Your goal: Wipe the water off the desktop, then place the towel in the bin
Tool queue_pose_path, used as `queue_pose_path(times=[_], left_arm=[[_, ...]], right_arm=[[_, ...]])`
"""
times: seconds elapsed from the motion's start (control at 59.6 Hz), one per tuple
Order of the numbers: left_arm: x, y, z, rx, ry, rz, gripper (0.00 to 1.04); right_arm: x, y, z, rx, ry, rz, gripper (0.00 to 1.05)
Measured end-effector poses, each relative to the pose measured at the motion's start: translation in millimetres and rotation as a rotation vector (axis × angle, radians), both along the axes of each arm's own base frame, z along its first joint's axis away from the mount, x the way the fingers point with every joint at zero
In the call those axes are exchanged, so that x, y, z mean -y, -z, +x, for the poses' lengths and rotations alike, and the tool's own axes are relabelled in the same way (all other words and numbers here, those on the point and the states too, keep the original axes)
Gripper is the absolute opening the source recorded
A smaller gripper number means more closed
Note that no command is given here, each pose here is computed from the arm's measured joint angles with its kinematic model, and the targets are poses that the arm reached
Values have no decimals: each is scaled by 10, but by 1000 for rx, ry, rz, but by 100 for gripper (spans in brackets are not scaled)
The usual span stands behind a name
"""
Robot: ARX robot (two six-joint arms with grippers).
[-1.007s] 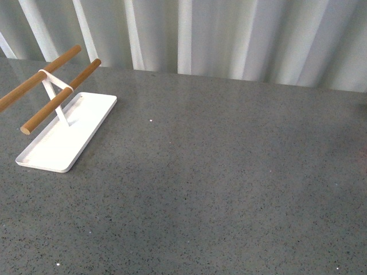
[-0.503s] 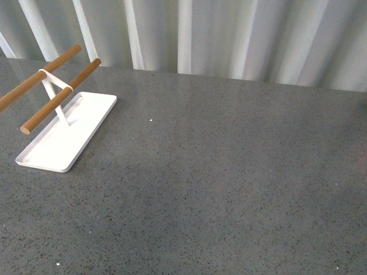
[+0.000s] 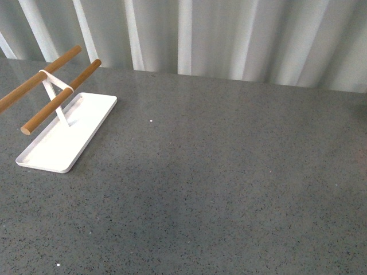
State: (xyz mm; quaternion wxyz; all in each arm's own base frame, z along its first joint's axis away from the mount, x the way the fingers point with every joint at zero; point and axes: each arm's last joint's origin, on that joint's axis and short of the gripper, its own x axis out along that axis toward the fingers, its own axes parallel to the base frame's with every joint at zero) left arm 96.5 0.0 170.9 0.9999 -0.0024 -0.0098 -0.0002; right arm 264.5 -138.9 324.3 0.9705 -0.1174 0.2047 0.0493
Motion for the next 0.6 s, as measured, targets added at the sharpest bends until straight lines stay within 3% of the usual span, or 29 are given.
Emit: queue_pose_path(times=[0.168, 0.319, 0.403, 0.453, 0.604], left_arm=[[0, 0, 0, 0, 0, 0, 98], [0, 0, 0, 0, 0, 0, 98], [0, 0, 0, 0, 0, 0, 98], [0, 0, 0, 0, 0, 0, 98], [0, 0, 0, 0, 0, 0, 98]], right_arm=[[-554, 133, -431, 23, -146, -3, 98], [-856, 197, -752, 42, -202, 2, 98], [-1019, 323, -942, 318, 30, 34, 78], [-1062, 409, -1005, 400, 70, 84, 69], [-1186, 834, -1144, 407, 96, 198, 34]])
